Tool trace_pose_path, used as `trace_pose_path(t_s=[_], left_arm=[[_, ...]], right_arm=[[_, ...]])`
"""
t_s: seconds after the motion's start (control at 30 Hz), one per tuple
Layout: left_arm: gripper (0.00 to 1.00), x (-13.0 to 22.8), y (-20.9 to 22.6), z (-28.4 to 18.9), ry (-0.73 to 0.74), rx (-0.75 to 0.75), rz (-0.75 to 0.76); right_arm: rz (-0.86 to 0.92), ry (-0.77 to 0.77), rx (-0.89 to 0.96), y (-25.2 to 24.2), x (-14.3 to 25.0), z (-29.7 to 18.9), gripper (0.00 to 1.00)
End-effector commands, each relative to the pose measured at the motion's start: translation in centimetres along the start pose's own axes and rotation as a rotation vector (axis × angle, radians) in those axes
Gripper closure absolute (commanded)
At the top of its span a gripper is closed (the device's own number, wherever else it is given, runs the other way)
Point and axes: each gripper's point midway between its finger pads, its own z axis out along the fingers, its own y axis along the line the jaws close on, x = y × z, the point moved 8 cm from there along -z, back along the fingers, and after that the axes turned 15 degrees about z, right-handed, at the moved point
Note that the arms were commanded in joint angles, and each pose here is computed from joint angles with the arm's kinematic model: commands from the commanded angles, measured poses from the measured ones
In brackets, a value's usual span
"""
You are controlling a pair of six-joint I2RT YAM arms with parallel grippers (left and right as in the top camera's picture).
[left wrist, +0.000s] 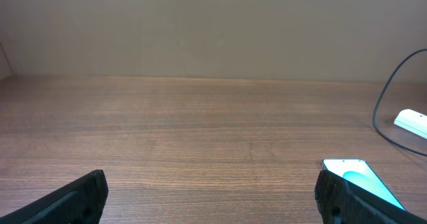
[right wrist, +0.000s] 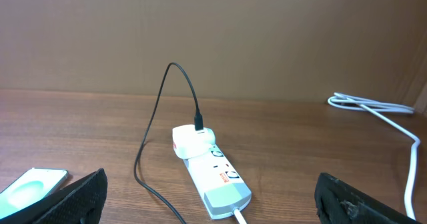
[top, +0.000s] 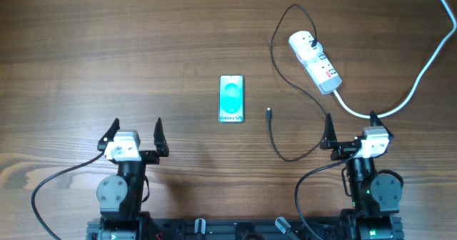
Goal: Plug charger to phone and switch on socket
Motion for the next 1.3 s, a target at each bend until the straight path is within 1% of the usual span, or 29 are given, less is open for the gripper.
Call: trace_pose_path(t_s=[0.0, 0.43, 0.47, 0.5, 0.57, 0.6, 0.63, 0.7, 0.8, 0.9, 0.97, 1.0, 1.07, 1.17, 1.23, 1.27], left_arm=[[0.00, 0.2, 0.0, 0.0, -0.001, 0.004, 0.015], [0.00, 0.2, 0.0, 0.0, 0.000, 0.004, 0.015], [0.00, -0.1, -0.5, 0.0, -0.020, 0.056, 0.010], [0.00, -0.5, -1.6, -0.2, -0.055, 0.184, -0.043], [0.00, -1.1, -3.1, -0.6, -0.093, 0.361, -0.106], [0.00, -1.2, -3.8, -1.0, -0.105, 0.449, -0.111], [0.00, -1.3, -4.2, -1.1, -0.112, 0.494, -0.110], [0.00, -1.4, -4.2, -1.2, -0.125, 0.492, -0.086], [0.00, -1.4, -3.8, -0.9, -0.124, 0.441, -0.073], [0.00, -2.1, -3.6, -1.0, -0.138, 0.444, -0.181], [0.00, -2.6, -3.5, -1.1, -0.172, 0.441, -0.181], [0.00, -3.1, -3.4, -1.1, -0.203, 0.439, -0.180], [0.00, -5.6, -3.3, -1.9, -0.346, 0.483, -0.226], [0.00, -9.9, -2.5, -4.4, -0.628, 0.520, -0.261], [0.00, -12.3, -2.0, -6.6, -0.813, 0.525, -0.236], [0.00, -13.0, -1.8, -7.2, -0.858, 0.523, -0.221]], right_arm=[[-0.019, -0.003, -0.009, 0.0, 0.0, 0.0, 0.00], [-0.019, -0.003, -0.009, 0.0, 0.0, 0.0, 0.00], [-0.019, -0.003, -0.009, 0.1, 0.0, 0.0, 0.00], [-0.019, -0.003, -0.009, 0.1, 0.0, 0.0, 0.00], [-0.019, -0.003, -0.009, 0.0, 0.0, 0.0, 0.00], [-0.019, -0.003, -0.009, 0.0, 0.0, 0.0, 0.00], [-0.020, -0.003, -0.009, 0.0, 0.0, 0.0, 0.00], [-0.019, -0.003, -0.009, 0.0, 0.0, 0.0, 0.00], [-0.020, -0.003, -0.009, 0.1, 0.0, 0.0, 0.00], [-0.019, -0.003, -0.009, 0.0, 0.0, 0.0, 0.00], [-0.020, -0.003, -0.009, 0.0, 0.0, 0.0, 0.00], [-0.020, -0.003, -0.009, 0.1, 0.0, 0.0, 0.00], [-0.019, -0.003, -0.009, 0.0, 0.0, 0.0, 0.00], [-0.020, -0.003, -0.009, 0.0, 0.0, 0.0, 0.00], [-0.019, -0.003, -0.009, 0.1, 0.0, 0.0, 0.00], [-0.019, -0.003, -0.009, 0.0, 0.0, 0.0, 0.00]])
